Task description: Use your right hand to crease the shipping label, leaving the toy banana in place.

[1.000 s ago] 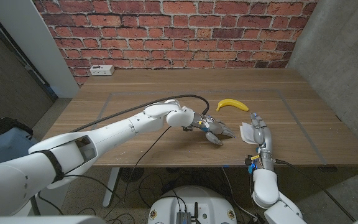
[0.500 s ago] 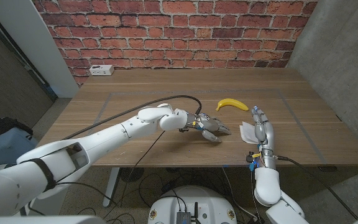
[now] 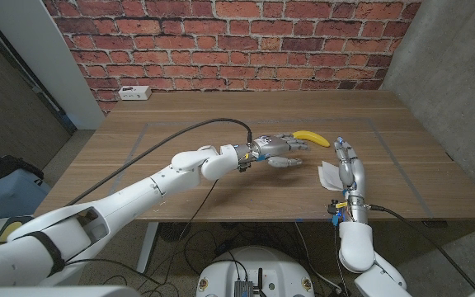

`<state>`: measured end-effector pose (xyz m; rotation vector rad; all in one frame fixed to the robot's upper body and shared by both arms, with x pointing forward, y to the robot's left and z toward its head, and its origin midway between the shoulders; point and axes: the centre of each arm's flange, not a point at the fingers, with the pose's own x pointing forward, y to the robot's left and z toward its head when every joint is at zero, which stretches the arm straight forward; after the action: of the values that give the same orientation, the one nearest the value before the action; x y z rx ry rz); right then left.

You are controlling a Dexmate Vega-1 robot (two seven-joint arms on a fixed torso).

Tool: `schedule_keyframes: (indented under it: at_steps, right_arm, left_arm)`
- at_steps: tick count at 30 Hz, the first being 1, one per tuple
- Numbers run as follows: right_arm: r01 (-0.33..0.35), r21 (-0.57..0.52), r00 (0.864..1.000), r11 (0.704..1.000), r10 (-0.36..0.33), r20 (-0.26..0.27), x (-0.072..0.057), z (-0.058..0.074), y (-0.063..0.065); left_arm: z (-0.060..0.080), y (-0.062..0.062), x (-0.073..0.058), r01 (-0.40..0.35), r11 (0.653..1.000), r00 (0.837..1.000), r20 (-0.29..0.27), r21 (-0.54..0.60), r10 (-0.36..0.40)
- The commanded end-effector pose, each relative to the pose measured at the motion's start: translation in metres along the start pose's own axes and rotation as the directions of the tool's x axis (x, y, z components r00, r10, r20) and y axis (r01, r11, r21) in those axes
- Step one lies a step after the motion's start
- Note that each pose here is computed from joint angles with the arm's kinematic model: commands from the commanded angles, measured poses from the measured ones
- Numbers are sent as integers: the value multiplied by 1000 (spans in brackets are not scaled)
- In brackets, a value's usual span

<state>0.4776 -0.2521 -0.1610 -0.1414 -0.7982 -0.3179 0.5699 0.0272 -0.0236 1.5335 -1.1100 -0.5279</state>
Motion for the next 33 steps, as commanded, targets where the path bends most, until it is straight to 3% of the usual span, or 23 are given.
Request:
schedule_keyframes:
  at_steps: [1,15,26,33]
  right_arm:
    - [-8,-8,1000,1000,8,14,6,4,0]
    - [-20,-17,999,1000,21,30,14,9,1]
    - [-29,-11,999,1000,30,41,19,12,2]
    - [-29,-10,999,1000,29,44,24,14,5]
  left_arm:
    - [-7,6,-14,-150,982,987,-70,-110,143]
    - [-19,5,-26,-242,932,968,-128,-271,215]
    - [-34,7,-34,-295,857,954,-170,-422,245]
    - [-48,8,-45,-305,818,952,-193,-488,239]
